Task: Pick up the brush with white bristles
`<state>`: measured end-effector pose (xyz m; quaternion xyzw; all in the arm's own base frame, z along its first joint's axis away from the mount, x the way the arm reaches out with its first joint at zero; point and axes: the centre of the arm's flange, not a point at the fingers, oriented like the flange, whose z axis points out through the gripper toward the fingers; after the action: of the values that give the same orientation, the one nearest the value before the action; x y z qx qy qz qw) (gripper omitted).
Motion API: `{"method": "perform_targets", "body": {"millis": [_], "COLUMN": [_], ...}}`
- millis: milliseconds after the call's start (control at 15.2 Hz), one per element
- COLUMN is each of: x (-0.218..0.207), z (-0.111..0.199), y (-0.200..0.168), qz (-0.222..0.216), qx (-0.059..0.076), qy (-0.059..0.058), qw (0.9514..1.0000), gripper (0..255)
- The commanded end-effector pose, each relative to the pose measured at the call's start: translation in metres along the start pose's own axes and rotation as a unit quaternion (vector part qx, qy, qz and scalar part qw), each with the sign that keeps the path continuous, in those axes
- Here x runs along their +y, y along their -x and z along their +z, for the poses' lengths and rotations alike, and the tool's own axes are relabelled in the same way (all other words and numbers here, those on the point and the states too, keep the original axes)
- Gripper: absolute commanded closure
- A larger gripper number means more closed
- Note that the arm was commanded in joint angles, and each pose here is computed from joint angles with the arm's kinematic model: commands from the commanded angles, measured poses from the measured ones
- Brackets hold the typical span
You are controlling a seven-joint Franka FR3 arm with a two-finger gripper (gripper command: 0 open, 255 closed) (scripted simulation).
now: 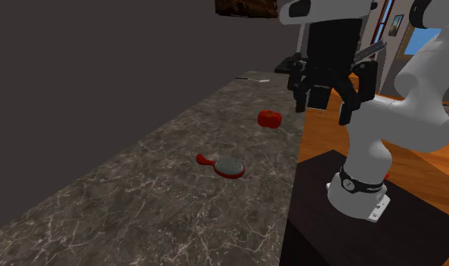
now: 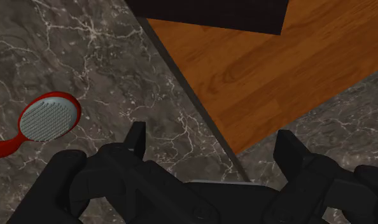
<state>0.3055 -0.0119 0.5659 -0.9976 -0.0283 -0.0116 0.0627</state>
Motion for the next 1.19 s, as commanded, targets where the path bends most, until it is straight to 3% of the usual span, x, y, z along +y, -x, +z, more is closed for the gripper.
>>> {"method": "perform_targets", "body": {"millis": [0,528,792,1122], "x": [0.0,0.071,0.11,0.161], "z": [0.0,0.058,0.086,0.121], "y": [0.0,-0.048,-0.066,-0.084], "qz": [0.0,0.103,0.155,0.219], "qx": [0.0,0.013,0.02,0.028], "qy": [0.0,0.0,0.0,0.0], "qw": [1.0,0.9945,0.9877,0.9754], "gripper": [0,0,0,0]}}
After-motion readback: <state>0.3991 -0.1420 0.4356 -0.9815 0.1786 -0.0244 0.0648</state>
